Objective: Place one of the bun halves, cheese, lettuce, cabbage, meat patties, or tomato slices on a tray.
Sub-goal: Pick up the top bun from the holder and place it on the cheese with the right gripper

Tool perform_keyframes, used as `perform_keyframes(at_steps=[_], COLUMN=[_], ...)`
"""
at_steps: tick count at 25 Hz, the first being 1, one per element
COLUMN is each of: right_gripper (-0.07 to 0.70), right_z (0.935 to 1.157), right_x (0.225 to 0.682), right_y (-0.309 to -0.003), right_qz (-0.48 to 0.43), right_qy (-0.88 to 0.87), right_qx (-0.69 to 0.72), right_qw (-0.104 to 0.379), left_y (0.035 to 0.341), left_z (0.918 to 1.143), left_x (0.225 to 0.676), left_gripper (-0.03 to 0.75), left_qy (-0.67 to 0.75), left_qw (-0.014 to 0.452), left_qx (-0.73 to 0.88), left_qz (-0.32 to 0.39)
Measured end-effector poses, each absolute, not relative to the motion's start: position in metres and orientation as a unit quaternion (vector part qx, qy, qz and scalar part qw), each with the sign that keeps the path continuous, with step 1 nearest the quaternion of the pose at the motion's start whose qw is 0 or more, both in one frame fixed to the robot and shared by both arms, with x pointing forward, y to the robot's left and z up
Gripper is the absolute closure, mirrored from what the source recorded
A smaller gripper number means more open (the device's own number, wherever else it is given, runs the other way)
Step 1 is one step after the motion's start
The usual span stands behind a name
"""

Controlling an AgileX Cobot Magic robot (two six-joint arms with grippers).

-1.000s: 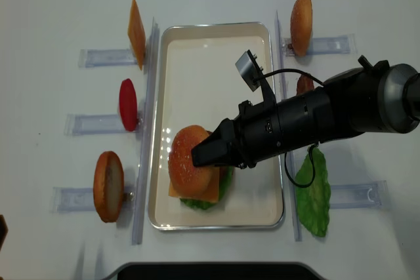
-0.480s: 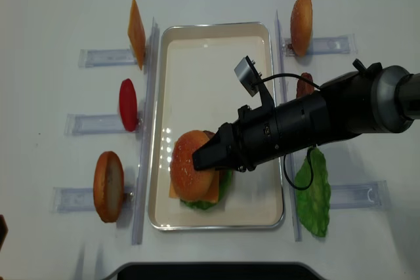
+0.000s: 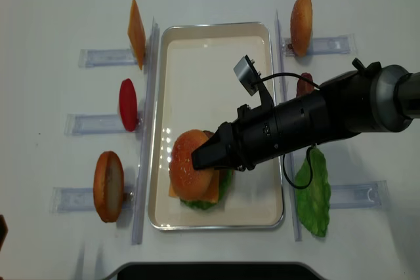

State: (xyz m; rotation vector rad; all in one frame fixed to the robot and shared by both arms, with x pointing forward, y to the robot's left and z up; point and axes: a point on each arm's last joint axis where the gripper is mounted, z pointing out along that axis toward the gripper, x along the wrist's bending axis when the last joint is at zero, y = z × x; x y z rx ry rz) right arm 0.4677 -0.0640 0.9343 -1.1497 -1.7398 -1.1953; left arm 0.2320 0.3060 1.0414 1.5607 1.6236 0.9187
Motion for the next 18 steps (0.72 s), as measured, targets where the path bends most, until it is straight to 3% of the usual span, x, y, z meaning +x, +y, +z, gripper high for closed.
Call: perform_keyframes(at_steps=[5,12,18], right_gripper=[0.430,0.307,0.295], right_z=[0.9354,0.9385,0.9326], right_x=[0.4685,0.4722,0.4741], right_y=[-0.0634,-0.0614,-0.0634], right_qz=[-0.466,-0.472,-0.457], right_qy=[-0.675,-0.677,-0.695], right_qx=[-0.444,-0.440,-0.450], right_qw=[0.360,0.354,0.327], left_y=[0.3060,0.3060,0.3060], left_z=[1.0414,1.0414,1.0414], left_x=[0.2320,0.2320,0.2320], left_gripper=[0.433,0.433,0.433], left_qy=[0.626,0.626,0.626], left_qw=[0.347,0.347,0.347], left_qx=[0.602,0.602,0.602], left_qz=[0.354,0.354,0.354])
